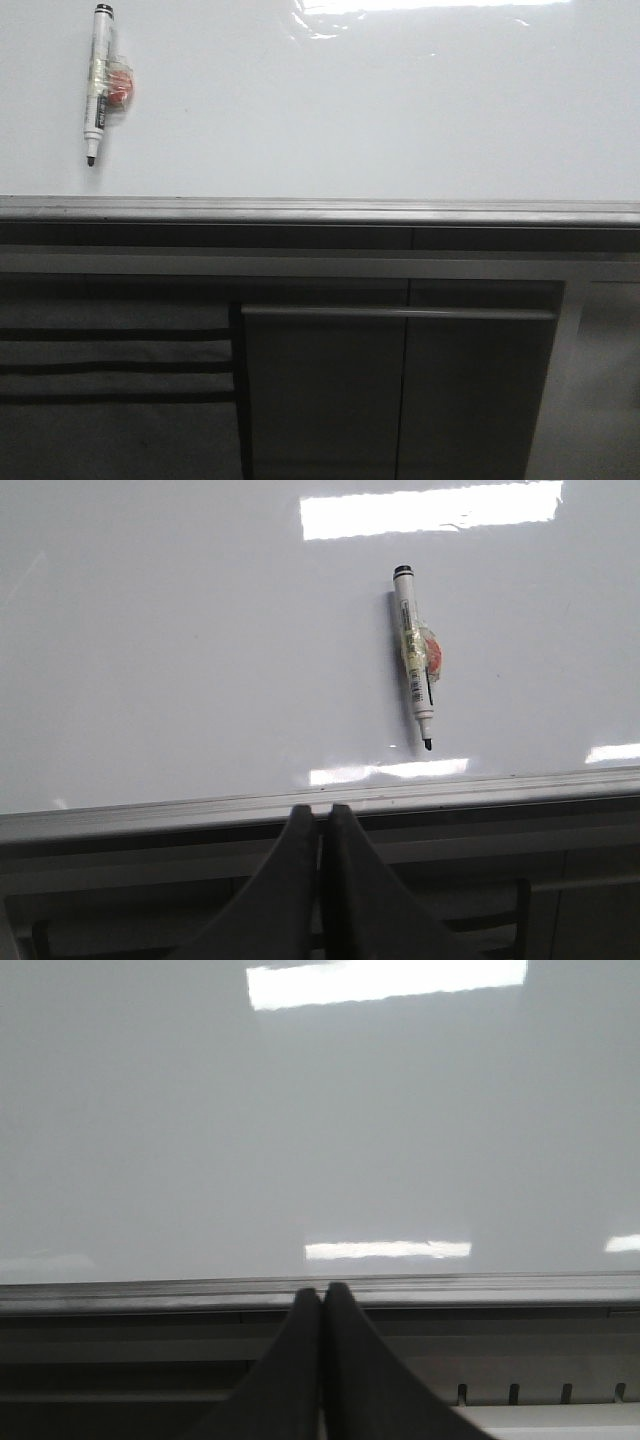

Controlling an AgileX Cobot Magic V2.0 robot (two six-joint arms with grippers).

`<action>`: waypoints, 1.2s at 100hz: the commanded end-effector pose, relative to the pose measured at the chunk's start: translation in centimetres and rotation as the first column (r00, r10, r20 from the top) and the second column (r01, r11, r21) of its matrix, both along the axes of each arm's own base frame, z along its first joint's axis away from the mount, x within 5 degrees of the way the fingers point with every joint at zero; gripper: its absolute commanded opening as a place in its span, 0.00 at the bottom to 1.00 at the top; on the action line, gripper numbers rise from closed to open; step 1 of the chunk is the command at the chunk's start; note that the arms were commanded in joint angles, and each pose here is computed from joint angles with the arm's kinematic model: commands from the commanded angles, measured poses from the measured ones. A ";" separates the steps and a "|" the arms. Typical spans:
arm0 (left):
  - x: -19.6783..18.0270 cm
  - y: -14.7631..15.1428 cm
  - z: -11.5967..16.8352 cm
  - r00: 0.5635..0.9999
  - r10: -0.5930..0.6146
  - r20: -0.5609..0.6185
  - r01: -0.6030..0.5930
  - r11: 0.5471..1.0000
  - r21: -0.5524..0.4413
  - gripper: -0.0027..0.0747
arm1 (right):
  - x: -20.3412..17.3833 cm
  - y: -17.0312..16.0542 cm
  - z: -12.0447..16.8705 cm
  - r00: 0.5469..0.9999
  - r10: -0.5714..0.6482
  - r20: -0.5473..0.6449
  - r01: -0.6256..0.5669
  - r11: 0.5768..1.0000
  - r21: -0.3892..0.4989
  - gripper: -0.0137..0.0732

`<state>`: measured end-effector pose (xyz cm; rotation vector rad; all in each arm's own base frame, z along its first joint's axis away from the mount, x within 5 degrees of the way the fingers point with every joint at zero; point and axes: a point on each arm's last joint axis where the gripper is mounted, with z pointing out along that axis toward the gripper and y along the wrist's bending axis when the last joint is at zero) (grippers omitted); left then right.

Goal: Write number 0 on whiteboard

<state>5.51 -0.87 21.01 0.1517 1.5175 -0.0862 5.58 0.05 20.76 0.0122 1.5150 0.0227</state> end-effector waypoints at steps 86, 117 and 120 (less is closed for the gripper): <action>-1.5 -0.2 13.0 0.999 -0.042 0.002 0.042 0.999 -0.031 0.01 | -1.6 0.5 13.2 0.993 0.055 -0.109 -0.061 0.996 -0.058 0.08; 1.2 -0.9 16.3 0.987 -0.083 -0.135 0.074 0.995 -0.071 0.01 | 1.6 0.7 16.6 0.959 0.076 -0.274 -0.091 0.995 -0.041 0.08; 1.4 -1.0 16.2 0.986 -0.083 -0.144 0.073 0.995 -0.070 0.01 | 1.9 0.7 16.5 0.955 0.076 -0.286 -0.092 0.995 -0.040 0.08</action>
